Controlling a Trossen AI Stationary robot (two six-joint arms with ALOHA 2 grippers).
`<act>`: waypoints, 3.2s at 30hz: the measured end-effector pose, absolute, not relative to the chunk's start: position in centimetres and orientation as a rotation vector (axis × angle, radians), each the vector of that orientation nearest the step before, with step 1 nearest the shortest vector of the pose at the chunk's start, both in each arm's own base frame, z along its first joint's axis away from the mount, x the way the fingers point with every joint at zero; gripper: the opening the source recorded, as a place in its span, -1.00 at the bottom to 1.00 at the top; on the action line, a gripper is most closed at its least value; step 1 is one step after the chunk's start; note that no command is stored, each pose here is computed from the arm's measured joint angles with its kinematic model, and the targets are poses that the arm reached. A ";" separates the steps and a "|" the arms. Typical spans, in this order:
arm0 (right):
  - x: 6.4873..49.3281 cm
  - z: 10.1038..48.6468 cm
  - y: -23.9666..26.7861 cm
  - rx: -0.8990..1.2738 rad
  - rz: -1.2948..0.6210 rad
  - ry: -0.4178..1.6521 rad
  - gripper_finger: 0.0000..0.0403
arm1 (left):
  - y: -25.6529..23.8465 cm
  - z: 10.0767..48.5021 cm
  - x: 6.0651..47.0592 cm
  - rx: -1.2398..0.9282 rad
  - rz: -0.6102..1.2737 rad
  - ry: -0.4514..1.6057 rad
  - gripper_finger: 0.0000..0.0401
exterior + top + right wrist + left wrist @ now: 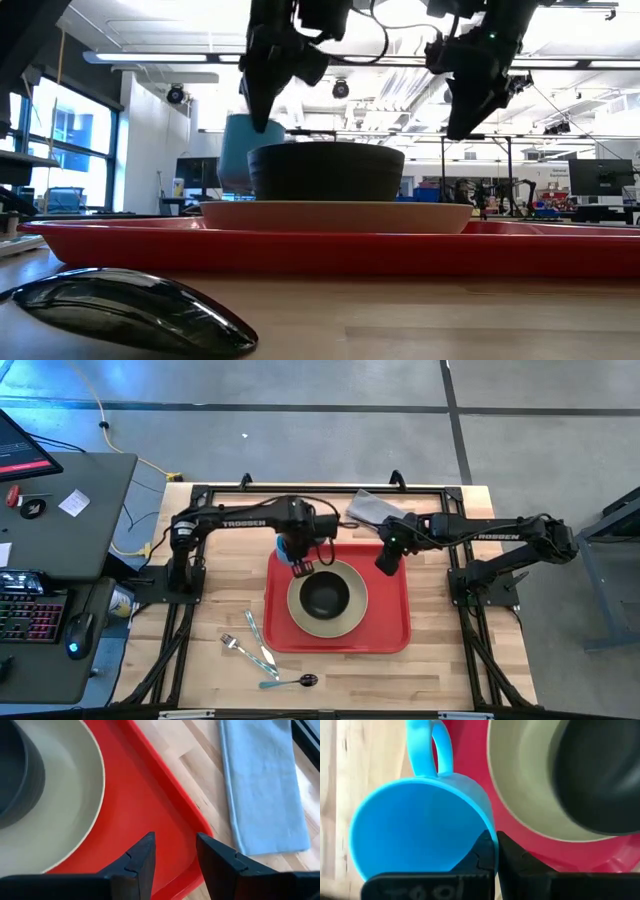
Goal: Set up tray
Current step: Put the blue mug on the red tray to the top left of the brown plate, then put the gray napkin on the red tray to the right of the brown plate
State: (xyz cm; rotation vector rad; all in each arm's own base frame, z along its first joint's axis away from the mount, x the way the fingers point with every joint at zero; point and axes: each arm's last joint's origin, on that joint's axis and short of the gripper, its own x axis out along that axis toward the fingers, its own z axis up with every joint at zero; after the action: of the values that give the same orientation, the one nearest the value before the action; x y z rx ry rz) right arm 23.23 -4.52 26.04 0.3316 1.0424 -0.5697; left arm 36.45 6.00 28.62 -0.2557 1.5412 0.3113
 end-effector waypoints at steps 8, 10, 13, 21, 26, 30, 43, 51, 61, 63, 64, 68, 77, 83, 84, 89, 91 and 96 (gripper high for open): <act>23.2 26.0 -4.4 0.306 -0.509 1.062 -0.34 | 5.8 25.3 36.4 -0.297 0.353 1.563 -0.82; 23.2 26.0 -4.4 0.306 -0.509 1.064 -0.34 | 5.9 24.9 36.6 -0.304 0.359 1.544 -0.82; 23.2 26.0 -4.4 0.307 -0.507 1.065 -0.34 | 5.8 24.1 36.8 -0.318 0.338 1.530 -0.81; 23.0 25.9 -4.4 0.303 -0.513 1.087 -0.34 | 5.6 21.8 35.7 -0.304 0.313 1.608 -0.81; 23.0 25.9 -4.4 0.317 -0.526 1.082 -0.34 | 5.6 21.4 35.8 -0.289 0.296 1.593 -0.79; 23.1 25.9 -4.4 0.331 -0.535 1.074 -0.34 | 5.6 21.5 36.0 -0.306 0.278 1.577 -0.69; 23.1 26.0 -4.5 0.384 -0.569 1.052 -0.34 | 5.4 21.2 36.0 -0.367 0.218 1.602 -0.27; 23.2 26.0 -4.5 0.404 -0.584 1.037 -0.34 | 5.3 21.9 35.3 -0.369 0.221 1.639 -0.19; 23.6 26.2 -4.6 0.402 -0.585 0.988 -0.34 | 5.4 25.6 35.5 -0.341 0.234 1.534 -0.22; 23.6 26.3 -4.7 0.402 -0.586 0.979 -0.34 | 5.5 26.3 35.6 -0.340 0.238 1.516 -0.22; 23.7 26.3 -4.7 0.405 -0.586 0.975 -0.34 | 5.5 26.6 35.7 -0.341 0.248 1.506 -0.22; 23.8 26.3 -5.1 0.494 -0.566 0.953 -0.34 | 5.6 28.8 35.9 -0.322 0.292 1.465 -0.22; 23.6 26.7 -8.3 0.684 -0.532 0.864 -0.34 | 6.1 35.3 36.7 -0.231 0.359 1.211 -0.22; 22.6 26.7 -10.5 0.737 -0.560 0.853 -0.34 | 6.3 38.0 36.7 -0.169 0.375 1.092 -0.22; 22.5 26.7 -10.7 0.747 -0.565 0.851 -0.34 | 6.3 38.4 36.6 -0.154 0.377 1.071 -0.22; 21.7 26.6 -11.9 0.795 -0.594 0.843 -0.34 | 6.5 41.5 35.3 -0.110 0.398 0.905 -0.22; 21.4 26.6 -12.4 0.822 -0.620 0.842 -0.34 | 7.0 42.5 34.6 -0.099 0.405 0.852 -0.22; 20.5 26.6 -13.7 0.861 -0.624 0.825 -0.30 | 9.1 43.6 32.9 -0.112 0.436 0.828 -0.22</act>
State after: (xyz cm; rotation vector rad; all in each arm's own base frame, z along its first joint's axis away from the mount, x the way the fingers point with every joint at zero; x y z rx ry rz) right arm 20.55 -13.68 26.59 0.8614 0.8254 -0.6238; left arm 32.91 9.08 43.56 -0.1123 0.8279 0.4361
